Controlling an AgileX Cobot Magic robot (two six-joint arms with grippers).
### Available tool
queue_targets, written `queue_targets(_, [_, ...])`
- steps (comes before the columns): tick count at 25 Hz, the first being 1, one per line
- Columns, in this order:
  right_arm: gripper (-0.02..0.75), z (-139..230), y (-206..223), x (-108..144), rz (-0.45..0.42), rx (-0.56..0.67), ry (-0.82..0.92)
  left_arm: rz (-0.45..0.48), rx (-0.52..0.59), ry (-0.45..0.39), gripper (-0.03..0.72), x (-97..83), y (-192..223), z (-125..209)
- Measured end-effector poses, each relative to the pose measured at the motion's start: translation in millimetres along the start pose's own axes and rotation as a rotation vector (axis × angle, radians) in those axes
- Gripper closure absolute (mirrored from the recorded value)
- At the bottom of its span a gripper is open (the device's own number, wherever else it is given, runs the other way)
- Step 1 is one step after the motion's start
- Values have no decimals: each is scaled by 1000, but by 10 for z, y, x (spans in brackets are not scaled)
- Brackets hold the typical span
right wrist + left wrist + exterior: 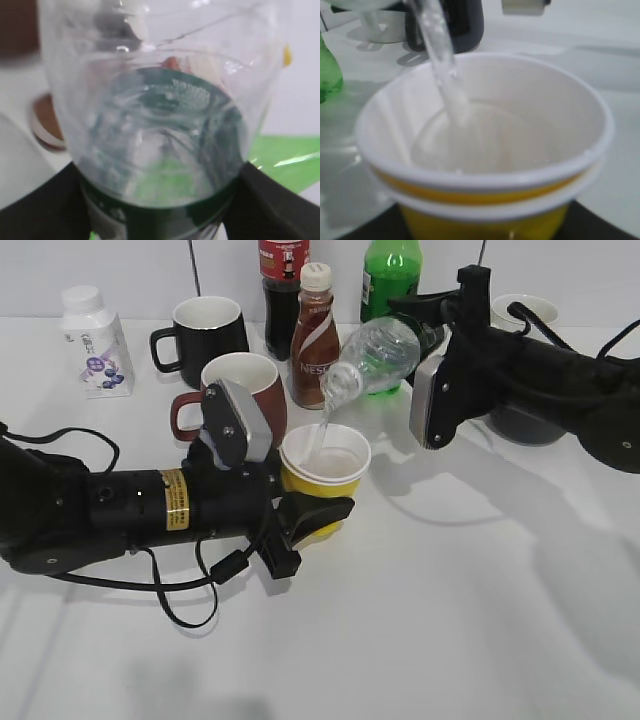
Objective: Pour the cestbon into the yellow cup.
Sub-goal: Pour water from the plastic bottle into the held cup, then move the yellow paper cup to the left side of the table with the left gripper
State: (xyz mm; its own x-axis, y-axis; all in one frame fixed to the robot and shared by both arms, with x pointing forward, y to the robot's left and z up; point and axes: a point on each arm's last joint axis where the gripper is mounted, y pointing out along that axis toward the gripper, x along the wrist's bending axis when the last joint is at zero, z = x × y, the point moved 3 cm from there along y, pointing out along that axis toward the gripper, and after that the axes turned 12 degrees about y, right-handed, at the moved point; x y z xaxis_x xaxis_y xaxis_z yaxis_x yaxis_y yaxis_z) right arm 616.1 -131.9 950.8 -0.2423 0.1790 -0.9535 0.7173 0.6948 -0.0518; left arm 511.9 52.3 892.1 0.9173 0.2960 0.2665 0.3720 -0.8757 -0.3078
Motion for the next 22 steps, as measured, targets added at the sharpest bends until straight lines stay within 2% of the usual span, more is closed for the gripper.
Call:
queue_targets(5, [254,-24,-1,21,-19,-18,213,-3,-27,-2,357,7,-3,-31])
queue_targets(12, [254,-34,-3,67,-62,-9,669,-11,-36,-2,357,21,-13,-63])
queue_targets(18, [254,-35,-3,70,-67,4,1072,-69,-77,7,357,124,-105,-252])
queue_targets(22, [254,-34,-3,71,-68,9,1185,-127,-77,-23,357,196,-250,-266])
